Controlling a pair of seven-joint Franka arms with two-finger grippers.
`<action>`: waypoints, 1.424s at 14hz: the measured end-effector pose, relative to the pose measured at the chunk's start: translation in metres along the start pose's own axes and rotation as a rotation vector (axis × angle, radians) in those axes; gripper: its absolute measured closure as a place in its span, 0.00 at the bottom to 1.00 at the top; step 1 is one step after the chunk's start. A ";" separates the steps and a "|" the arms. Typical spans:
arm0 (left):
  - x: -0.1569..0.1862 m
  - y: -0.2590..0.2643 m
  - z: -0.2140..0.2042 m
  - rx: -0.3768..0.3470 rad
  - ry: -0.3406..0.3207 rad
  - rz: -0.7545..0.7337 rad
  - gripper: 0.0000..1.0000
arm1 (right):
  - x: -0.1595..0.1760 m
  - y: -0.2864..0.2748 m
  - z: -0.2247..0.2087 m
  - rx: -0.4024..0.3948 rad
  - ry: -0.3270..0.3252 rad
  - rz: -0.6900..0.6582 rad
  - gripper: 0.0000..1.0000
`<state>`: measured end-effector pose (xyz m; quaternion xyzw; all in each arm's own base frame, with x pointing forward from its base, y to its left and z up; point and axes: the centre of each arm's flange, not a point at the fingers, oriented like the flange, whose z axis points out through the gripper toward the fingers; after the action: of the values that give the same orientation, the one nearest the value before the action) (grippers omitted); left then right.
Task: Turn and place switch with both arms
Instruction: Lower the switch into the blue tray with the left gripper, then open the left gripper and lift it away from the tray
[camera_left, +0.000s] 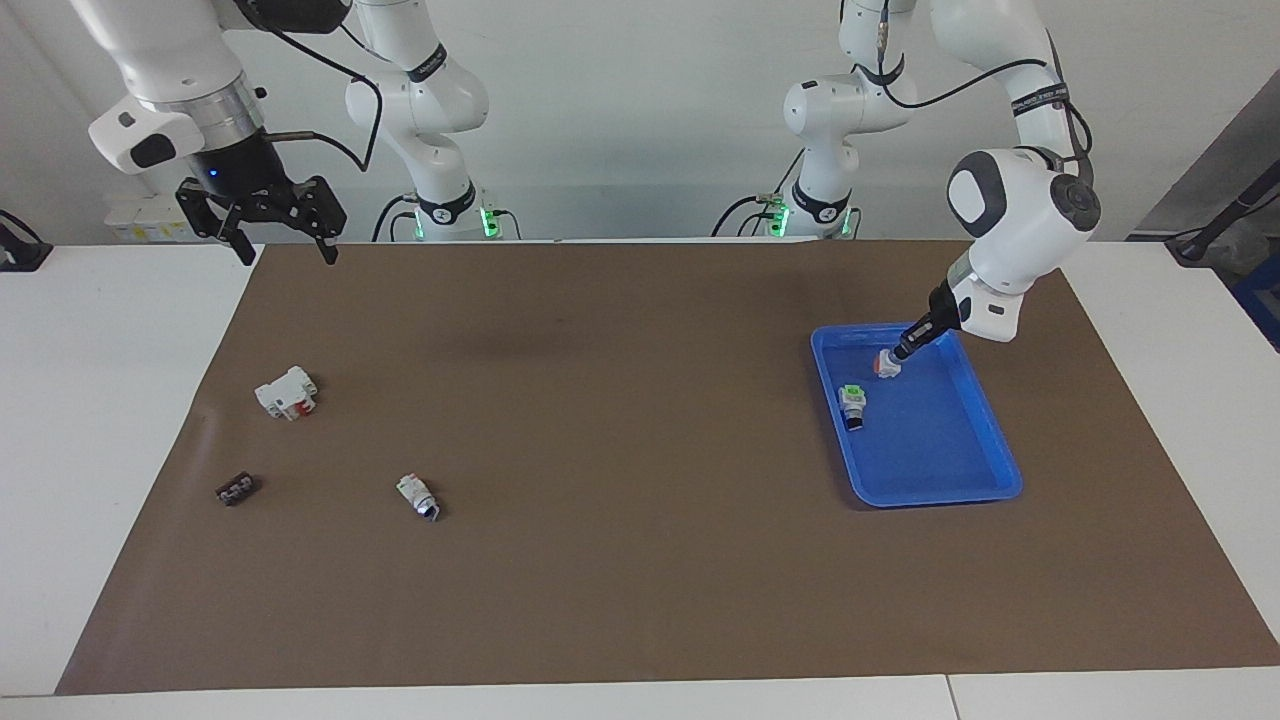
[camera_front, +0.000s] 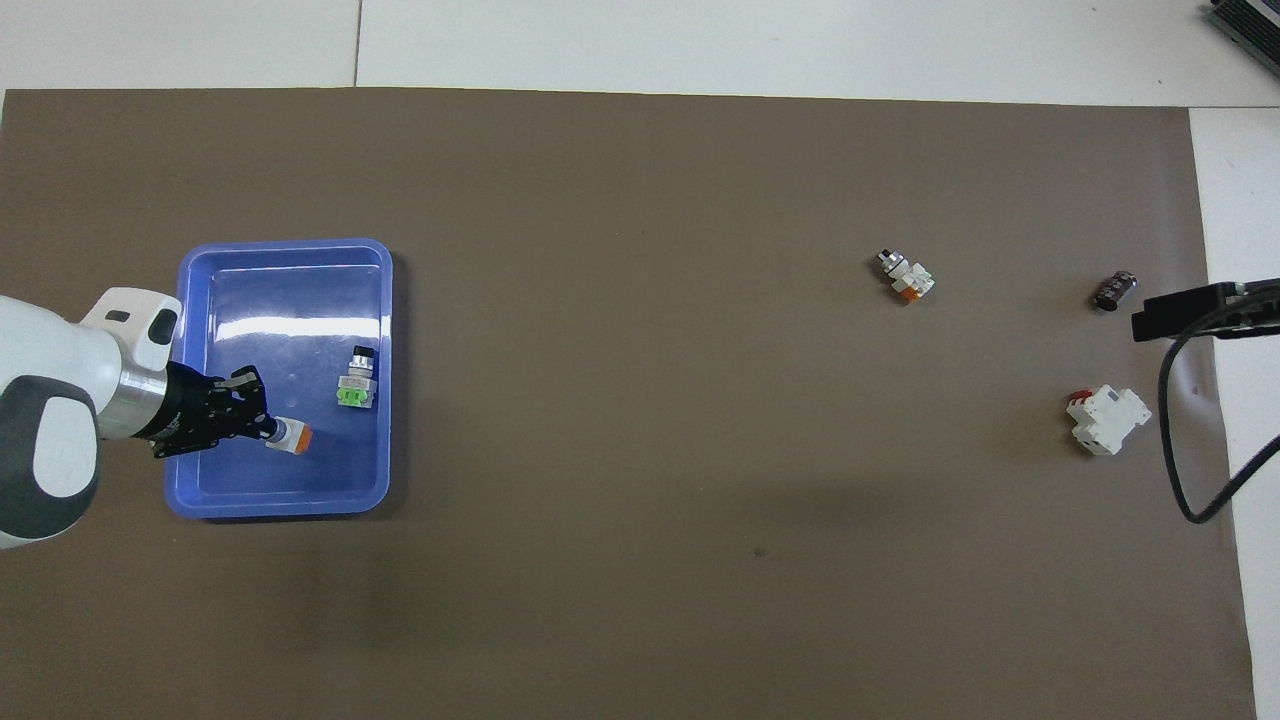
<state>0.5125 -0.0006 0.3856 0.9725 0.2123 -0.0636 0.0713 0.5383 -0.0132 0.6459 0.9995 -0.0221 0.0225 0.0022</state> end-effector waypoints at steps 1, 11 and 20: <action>0.001 0.000 -0.002 -0.002 0.009 0.081 0.87 | 0.000 -0.001 0.001 0.000 -0.003 0.010 0.00; 0.022 0.020 -0.080 -0.019 0.197 0.499 0.22 | -0.002 -0.001 -0.001 0.000 0.001 0.013 0.00; 0.003 0.085 -0.220 0.080 0.288 0.679 0.00 | -0.002 -0.001 -0.001 0.000 0.002 0.013 0.00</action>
<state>0.5714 -0.0393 0.6110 0.9886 -0.1172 0.0929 0.0195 0.5362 -0.0125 0.6471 0.9993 -0.0288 0.0233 0.0019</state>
